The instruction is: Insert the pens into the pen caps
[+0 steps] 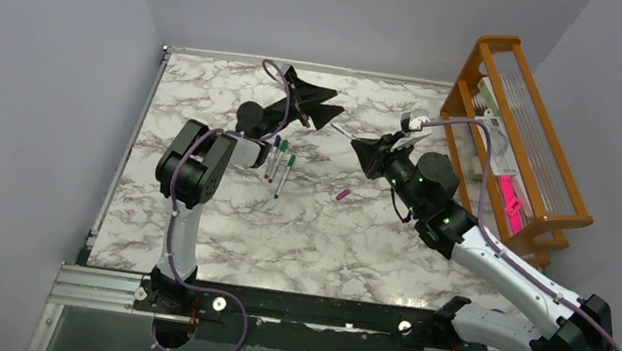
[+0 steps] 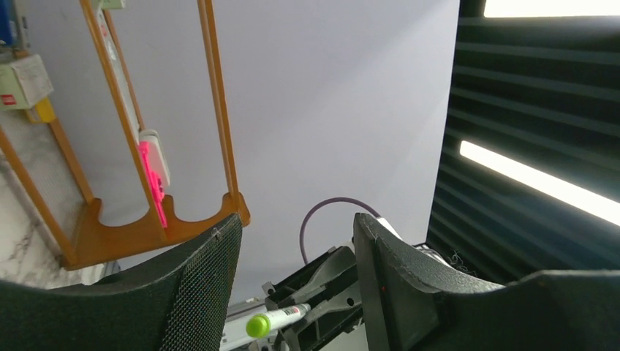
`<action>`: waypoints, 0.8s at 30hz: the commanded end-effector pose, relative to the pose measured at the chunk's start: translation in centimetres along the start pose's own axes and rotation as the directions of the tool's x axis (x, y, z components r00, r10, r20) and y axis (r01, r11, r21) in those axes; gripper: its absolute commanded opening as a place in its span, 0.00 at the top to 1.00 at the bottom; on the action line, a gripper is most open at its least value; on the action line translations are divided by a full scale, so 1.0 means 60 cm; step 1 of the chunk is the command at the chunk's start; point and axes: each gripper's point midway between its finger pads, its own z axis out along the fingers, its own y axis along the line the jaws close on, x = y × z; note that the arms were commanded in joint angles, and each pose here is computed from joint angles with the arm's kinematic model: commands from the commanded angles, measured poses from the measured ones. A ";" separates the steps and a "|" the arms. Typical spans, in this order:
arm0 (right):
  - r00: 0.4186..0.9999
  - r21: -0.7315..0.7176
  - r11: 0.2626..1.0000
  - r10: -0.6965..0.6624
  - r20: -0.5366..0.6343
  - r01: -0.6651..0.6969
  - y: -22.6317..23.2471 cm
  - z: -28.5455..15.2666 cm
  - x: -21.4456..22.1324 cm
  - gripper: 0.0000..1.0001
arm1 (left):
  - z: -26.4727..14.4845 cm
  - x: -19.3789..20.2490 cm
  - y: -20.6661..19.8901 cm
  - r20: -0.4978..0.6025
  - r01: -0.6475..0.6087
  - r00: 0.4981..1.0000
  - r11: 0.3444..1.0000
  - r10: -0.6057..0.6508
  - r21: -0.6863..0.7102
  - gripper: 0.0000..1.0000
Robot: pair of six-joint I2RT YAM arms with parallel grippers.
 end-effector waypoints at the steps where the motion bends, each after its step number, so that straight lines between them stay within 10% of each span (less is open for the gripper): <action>1: 0.995 0.028 1.000 -0.011 -0.095 0.013 -0.008 -0.017 0.007 0.99 | -0.043 0.012 -0.066 -0.129 -0.096 0.986 0.990 0.109 0.101 0.43; 11: 0.881 -0.109 0.994 -0.052 -0.470 0.000 0.017 -0.023 0.019 0.99 | -0.079 0.041 -0.032 -0.371 -0.408 0.840 0.912 0.397 0.052 0.47; 24: 0.751 -0.412 0.901 -0.174 -0.637 -0.140 0.054 -0.033 0.018 0.99 | -0.093 0.085 -0.044 -0.474 -0.535 0.713 0.838 0.517 0.109 0.45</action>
